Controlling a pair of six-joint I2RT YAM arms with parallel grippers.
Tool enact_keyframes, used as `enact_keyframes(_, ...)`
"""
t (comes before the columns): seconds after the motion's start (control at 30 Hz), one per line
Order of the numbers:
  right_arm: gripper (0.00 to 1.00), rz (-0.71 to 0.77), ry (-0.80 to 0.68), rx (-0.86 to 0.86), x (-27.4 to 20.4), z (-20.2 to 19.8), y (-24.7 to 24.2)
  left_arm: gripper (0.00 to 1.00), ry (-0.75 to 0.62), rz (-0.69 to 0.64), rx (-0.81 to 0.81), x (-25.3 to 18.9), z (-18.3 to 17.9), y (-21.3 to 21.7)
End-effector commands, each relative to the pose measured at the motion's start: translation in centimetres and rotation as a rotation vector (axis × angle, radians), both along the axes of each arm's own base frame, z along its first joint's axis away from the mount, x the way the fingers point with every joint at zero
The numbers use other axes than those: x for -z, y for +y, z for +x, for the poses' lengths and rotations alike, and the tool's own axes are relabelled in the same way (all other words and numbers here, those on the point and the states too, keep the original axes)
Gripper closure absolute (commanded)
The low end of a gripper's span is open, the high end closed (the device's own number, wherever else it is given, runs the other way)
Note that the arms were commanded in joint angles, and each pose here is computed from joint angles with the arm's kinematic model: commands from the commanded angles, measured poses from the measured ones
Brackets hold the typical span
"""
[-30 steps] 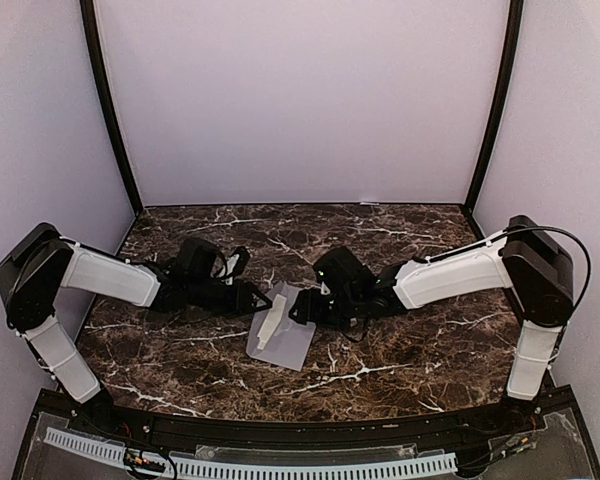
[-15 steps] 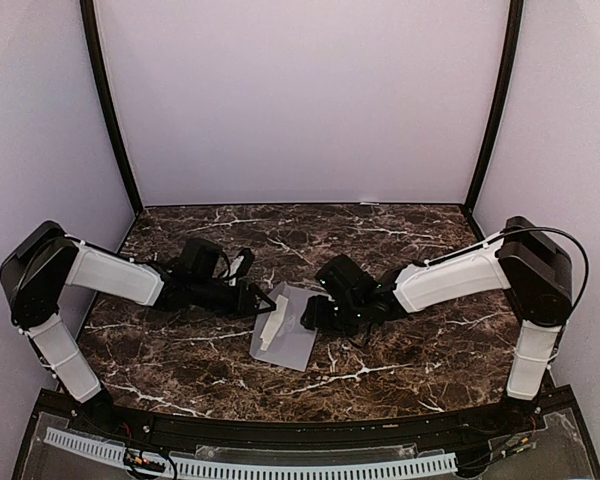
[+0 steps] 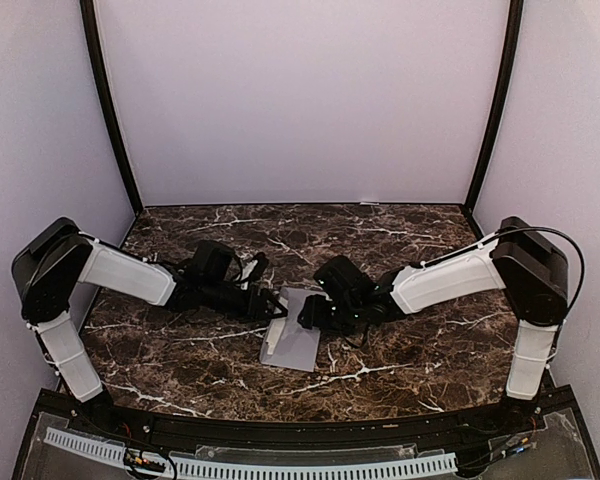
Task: Place the letter into the envelope and seal it
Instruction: Seal the envelope flap on the envelope.
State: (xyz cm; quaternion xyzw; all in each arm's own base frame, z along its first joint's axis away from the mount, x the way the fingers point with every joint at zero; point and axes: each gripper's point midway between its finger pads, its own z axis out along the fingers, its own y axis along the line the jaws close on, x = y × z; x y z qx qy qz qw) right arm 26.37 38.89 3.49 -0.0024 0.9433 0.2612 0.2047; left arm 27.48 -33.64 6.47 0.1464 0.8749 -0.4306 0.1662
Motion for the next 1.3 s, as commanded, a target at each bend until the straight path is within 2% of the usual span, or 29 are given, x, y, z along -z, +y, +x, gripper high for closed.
enact_keyframes(0.0, 0.39, -0.018, 0.027, -0.008, 1.3, -0.3, -0.1, 0.47, -0.025, -0.025, 0.041, -0.7, 0.0, -1.2)
enact_keyframes(0.67, 0.38, 0.003, 0.041, 0.031, 1.6, -0.3, -1.3, 0.45, 0.028, -0.021, 0.038, 1.5, -0.1, -2.2)
enact_keyframes(1.13, 0.29, 0.051, 0.013, 0.068, 0.3, -0.3, -2.2, 0.44, 0.079, -0.007, 0.029, 3.0, -0.8, -1.8)
enact_keyframes(1.27, 0.31, 0.061, -0.003, 0.091, -0.5, -0.1, -2.7, 0.44, 0.094, -0.009, 0.024, 3.3, -1.0, -1.7)
